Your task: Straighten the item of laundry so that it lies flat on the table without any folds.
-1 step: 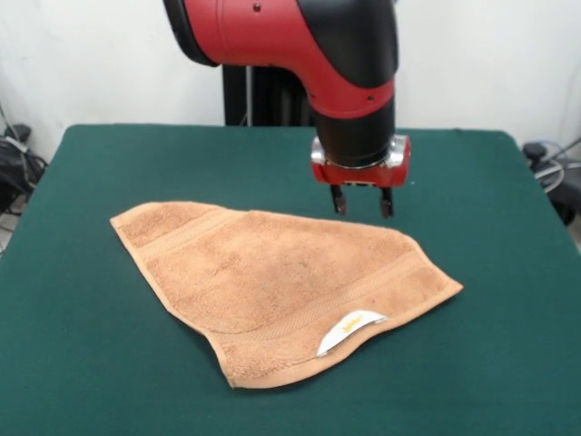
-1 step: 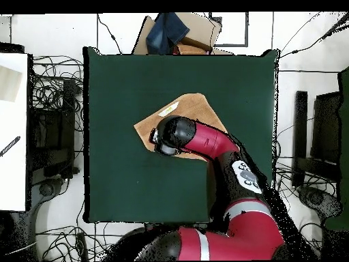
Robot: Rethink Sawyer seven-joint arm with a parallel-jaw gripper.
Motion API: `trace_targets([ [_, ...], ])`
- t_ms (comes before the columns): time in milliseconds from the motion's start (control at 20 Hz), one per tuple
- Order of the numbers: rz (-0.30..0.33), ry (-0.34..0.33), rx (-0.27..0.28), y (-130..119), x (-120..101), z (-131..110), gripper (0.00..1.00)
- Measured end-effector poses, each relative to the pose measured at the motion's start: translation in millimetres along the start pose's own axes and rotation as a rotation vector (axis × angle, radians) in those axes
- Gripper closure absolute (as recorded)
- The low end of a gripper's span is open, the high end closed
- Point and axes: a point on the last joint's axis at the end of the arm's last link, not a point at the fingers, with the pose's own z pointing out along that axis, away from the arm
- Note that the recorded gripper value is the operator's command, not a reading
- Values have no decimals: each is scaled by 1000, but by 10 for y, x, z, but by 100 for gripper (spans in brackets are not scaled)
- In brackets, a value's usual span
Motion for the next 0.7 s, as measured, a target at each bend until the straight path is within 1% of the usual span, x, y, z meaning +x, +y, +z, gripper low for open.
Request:
trace_targets([
  [400,41,-1,-23,-83,-55,-29,0],
  [700,71,12,-37,-205,-100,71,0],
])
